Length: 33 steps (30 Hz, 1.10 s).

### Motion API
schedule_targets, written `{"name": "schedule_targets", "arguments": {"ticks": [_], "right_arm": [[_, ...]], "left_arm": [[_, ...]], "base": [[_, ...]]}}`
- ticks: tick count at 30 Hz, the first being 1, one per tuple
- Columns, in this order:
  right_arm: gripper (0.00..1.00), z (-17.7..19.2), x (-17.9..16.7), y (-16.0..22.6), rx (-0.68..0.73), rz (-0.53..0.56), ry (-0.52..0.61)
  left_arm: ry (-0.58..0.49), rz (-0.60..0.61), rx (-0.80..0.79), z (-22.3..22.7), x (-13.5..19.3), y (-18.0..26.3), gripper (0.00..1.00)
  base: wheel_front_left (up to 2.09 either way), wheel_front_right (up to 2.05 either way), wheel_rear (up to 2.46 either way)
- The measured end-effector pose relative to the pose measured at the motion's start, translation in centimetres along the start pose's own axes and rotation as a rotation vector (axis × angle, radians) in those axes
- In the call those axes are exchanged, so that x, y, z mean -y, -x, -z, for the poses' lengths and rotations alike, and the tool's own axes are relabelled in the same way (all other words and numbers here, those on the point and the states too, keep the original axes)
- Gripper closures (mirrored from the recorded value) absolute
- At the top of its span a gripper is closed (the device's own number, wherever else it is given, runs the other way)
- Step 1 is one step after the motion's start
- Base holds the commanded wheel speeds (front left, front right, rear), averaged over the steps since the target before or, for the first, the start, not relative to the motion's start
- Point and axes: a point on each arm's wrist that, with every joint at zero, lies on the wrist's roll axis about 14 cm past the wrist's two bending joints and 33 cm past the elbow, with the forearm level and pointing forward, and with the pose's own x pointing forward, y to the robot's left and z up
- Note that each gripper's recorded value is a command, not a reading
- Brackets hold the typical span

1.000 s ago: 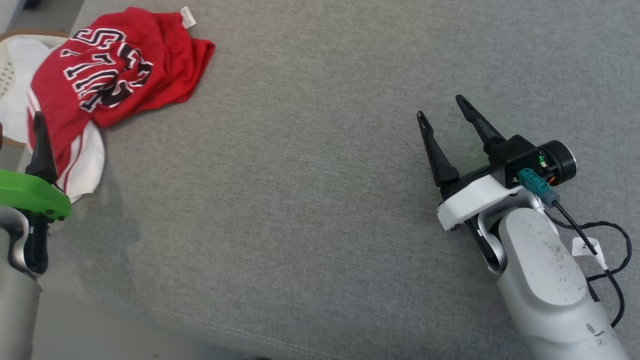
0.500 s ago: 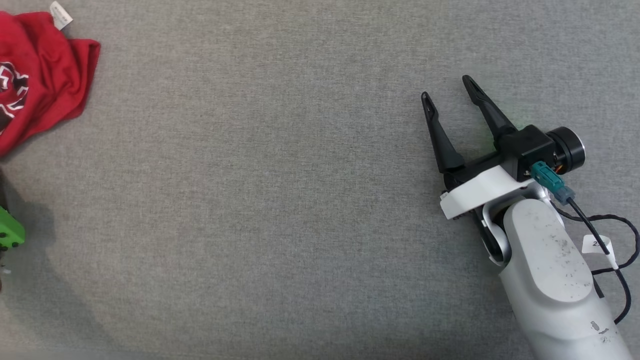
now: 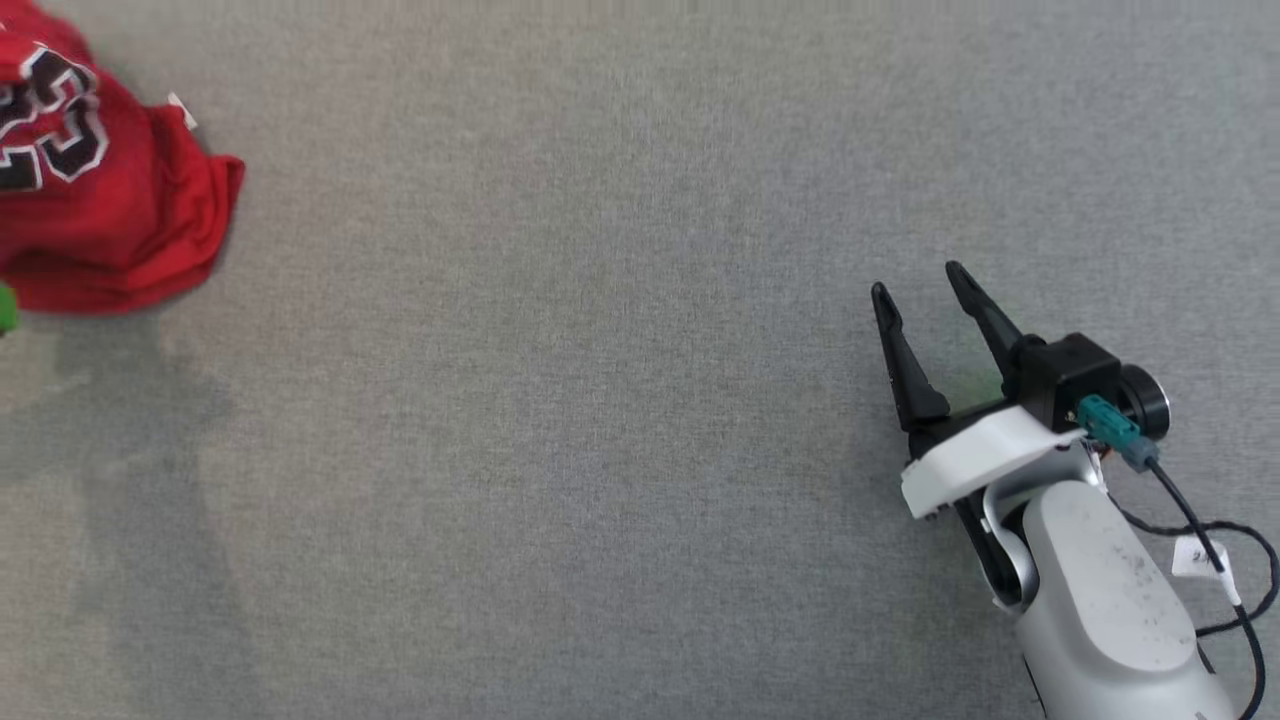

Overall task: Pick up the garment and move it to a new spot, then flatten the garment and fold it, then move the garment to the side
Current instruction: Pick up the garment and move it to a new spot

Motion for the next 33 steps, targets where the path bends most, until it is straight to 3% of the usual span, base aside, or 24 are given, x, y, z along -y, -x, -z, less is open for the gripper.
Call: {"name": "schedule_targets", "arguments": {"ticks": [5,13,19,24,25,26,27,28,33], "right_arm": [[0.0,-2.0,0.0,2.3,0.029,0.024,-0.004],[0.0,-4.4,2.2,6.7,0.072,0.114,0.013],[0.0,-5.7,5.0,10.2,0.099,0.215,0.034],[0.0,-6.5,7.0,13.0,0.117,0.293,0.037],[0.0,-6.5,7.2,13.5,0.118,0.306,0.039],[0.0,-6.5,7.6,14.1,0.117,0.321,0.039],[0.0,-6.5,7.9,14.7,0.117,0.336,0.04],[0.0,-6.5,8.2,15.1,0.117,0.351,0.041],[0.0,-6.6,9.8,17.4,0.115,0.421,0.046]], "left_arm": [[0.007,0.145,0.218,-7.0,5.3,1.3,1.0],[0.193,0.415,0.417,-13.5,17.3,3.9,1.0],[0.315,0.672,0.429,-14.7,28.2,7.0,1.0],[0.327,0.9,0.342,-12.2,36.8,11.1,1.0],[0.315,0.933,0.316,-11.3,38.0,11.7,0.86],[0.308,0.962,0.29,-10.3,39.0,12.3,0.52],[0.302,0.981,0.26,-9.3,39.9,12.7,0.07],[0.3,0.994,0.234,-8.4,40.4,13.1,0.0],[0.292,1.012,0.086,-3.2,41.9,14.4,0.0]], "base": [[0.0,0.0,0.0],[0.0,0.0,0.0],[0.0,0.0,0.0],[0.0,0.0,0.0],[0.0,0.0,0.0],[0.0,0.0,0.0],[0.0,0.0,0.0],[0.0,0.0,0.0],[0.0,0.0,0.0]]}}
